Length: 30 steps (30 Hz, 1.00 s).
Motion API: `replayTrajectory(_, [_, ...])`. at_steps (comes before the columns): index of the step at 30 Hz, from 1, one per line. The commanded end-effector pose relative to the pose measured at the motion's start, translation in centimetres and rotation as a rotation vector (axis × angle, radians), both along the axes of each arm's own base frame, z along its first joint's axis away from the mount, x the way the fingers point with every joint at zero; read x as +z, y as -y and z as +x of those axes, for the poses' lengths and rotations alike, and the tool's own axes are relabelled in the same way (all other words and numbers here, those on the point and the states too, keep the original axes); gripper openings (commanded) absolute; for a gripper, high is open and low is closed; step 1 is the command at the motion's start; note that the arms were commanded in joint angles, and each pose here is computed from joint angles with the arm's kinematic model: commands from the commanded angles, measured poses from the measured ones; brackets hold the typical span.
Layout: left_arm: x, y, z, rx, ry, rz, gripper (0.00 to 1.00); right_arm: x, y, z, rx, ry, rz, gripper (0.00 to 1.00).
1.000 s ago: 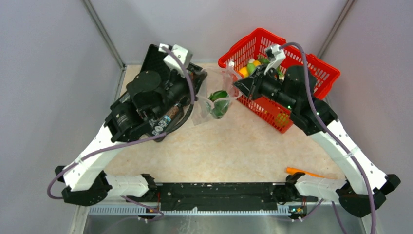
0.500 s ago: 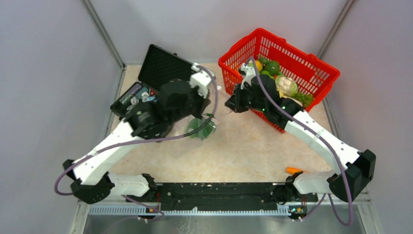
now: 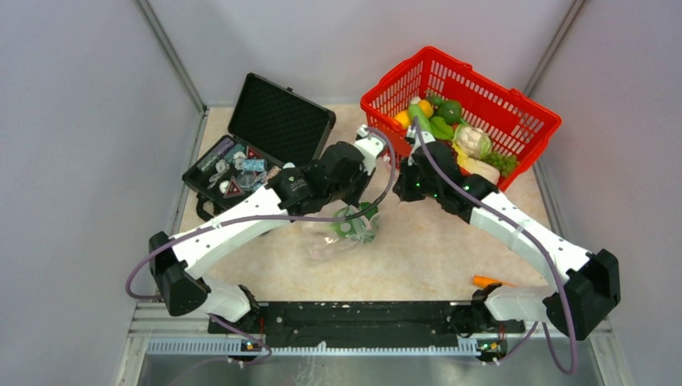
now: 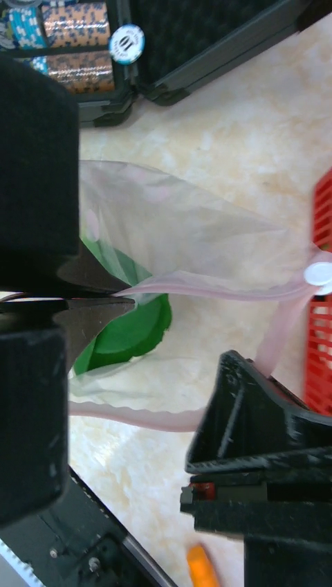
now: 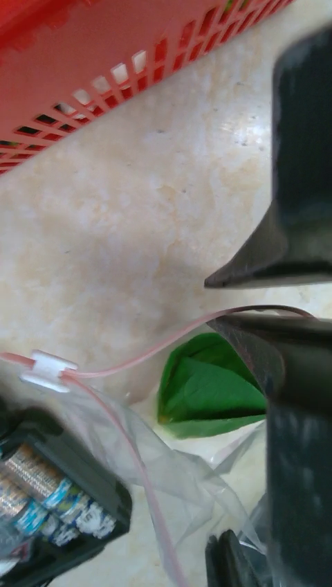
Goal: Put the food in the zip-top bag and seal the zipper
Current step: Adjust the zipper food storage bag at the center of the board.
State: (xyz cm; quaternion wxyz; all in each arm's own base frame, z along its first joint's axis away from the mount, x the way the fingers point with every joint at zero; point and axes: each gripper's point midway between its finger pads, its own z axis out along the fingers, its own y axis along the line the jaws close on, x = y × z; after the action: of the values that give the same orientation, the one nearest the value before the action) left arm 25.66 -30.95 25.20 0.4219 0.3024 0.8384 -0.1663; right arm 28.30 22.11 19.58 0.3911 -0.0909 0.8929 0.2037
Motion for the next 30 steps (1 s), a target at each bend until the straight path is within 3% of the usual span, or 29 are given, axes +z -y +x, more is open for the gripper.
replayTrajectory(1, [7.7, 0.4, 1.4, 0.022, 0.167, -0.178, 0.0, 2.6, -1.1, 0.2, 0.041, 0.055, 0.12, 0.4])
replayTrajectory(3, [6.8, -0.1, 2.3, 0.072, 0.156, -0.132, 0.0, 1.5, -0.5, -0.3, 0.01, 0.019, 0.106, 0.6])
replayTrajectory(7, [6.7, -1.1, 2.9, 0.135, 0.175, -0.17, 0.0, 3.0, 1.3, -1.7, -0.045, 0.097, 0.173, 0.72])
replayTrajectory(9, [6.9, -1.3, 3.0, 0.136, 0.18, -0.188, 0.0, 6.1, 1.0, -3.1, 0.012, 0.208, 0.298, 0.78])
replayTrajectory(14, [7.0, -1.7, 3.3, 0.151, 0.191, -0.189, 0.0, 9.0, 0.5, -4.8, 0.041, 0.268, 0.464, 0.79])
replayTrajectory(17, [7.0, -1.6, 3.5, 0.146, 0.191, -0.186, 0.0, 9.8, -0.7, -6.6, 0.172, 0.314, 0.537, 0.79])
replayTrajectory(22, [8.2, -1.7, 4.1, 0.175, 0.215, -0.207, 0.0, 5.8, -1.5, -7.6, 0.21, 0.218, 0.453, 0.75])
replayTrajectory(30, [10.2, -0.3, 6.3, 0.261, 0.177, -0.29, 0.0, 3.4, -4.6, -7.9, 0.069, 0.318, 0.394, 0.75])
